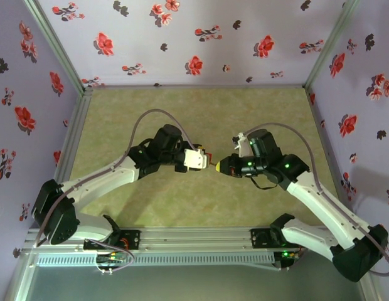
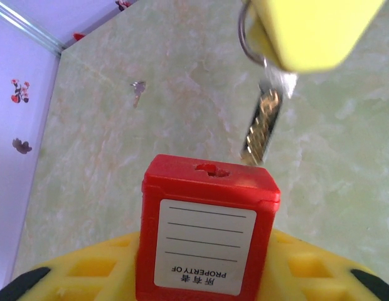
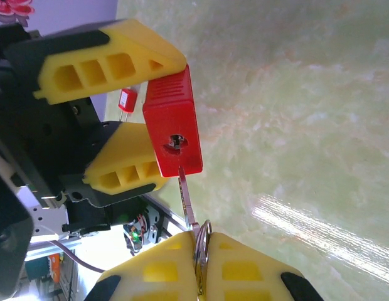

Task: Unlock with the key

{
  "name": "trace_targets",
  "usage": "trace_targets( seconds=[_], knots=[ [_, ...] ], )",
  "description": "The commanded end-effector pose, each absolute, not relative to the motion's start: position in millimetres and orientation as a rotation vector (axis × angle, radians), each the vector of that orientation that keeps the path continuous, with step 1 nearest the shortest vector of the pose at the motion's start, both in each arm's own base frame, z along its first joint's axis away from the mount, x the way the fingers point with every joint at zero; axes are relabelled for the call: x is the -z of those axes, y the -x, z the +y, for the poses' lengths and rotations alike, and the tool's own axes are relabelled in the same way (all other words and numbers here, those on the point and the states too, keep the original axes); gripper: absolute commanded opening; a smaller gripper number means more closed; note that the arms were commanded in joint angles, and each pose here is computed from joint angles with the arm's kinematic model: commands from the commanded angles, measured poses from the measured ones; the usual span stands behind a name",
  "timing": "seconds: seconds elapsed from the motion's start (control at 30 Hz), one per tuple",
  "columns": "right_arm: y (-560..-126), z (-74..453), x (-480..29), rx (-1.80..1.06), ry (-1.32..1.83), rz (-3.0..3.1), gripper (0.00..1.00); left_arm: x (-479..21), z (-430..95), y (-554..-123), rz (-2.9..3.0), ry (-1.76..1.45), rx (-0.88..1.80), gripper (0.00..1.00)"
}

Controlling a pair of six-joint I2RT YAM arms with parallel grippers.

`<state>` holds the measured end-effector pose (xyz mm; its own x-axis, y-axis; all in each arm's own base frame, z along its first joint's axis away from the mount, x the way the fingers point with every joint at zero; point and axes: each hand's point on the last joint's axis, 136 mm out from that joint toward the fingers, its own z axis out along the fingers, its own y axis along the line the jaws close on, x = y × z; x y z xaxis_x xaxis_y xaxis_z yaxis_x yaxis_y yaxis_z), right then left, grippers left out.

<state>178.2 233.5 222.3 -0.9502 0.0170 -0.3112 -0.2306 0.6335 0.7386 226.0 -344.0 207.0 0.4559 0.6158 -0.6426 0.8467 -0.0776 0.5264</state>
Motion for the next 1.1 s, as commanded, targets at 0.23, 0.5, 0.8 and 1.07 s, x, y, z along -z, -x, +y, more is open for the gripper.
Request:
trace_targets(
  seconds=[0.23,0.5,0.8,1.07],
  knots=[
    [-184.9,241.6,-221.2,-1.247,0.168,2.543,0.0,-228.1,-352.6,-224.7,1.164,-1.751,0.288,0.19],
    [-183.7,238.5,-221.4,-1.229,0.166,2.545,0.0,-218.9,-349.2,-222.3,1.182,-1.775,0.281,0.18],
    [-183.0,233.1,-225.9,-1.204,0.17,2.54,0.0,-212.3,-349.6,-221.5,1.193,-1.789,0.278,0.18],
    [-183.3,230.5,-229.8,-1.191,0.173,2.53,0.0,-205.7,-349.2,-220.2,1.207,-1.805,0.278,0.17]
  ],
)
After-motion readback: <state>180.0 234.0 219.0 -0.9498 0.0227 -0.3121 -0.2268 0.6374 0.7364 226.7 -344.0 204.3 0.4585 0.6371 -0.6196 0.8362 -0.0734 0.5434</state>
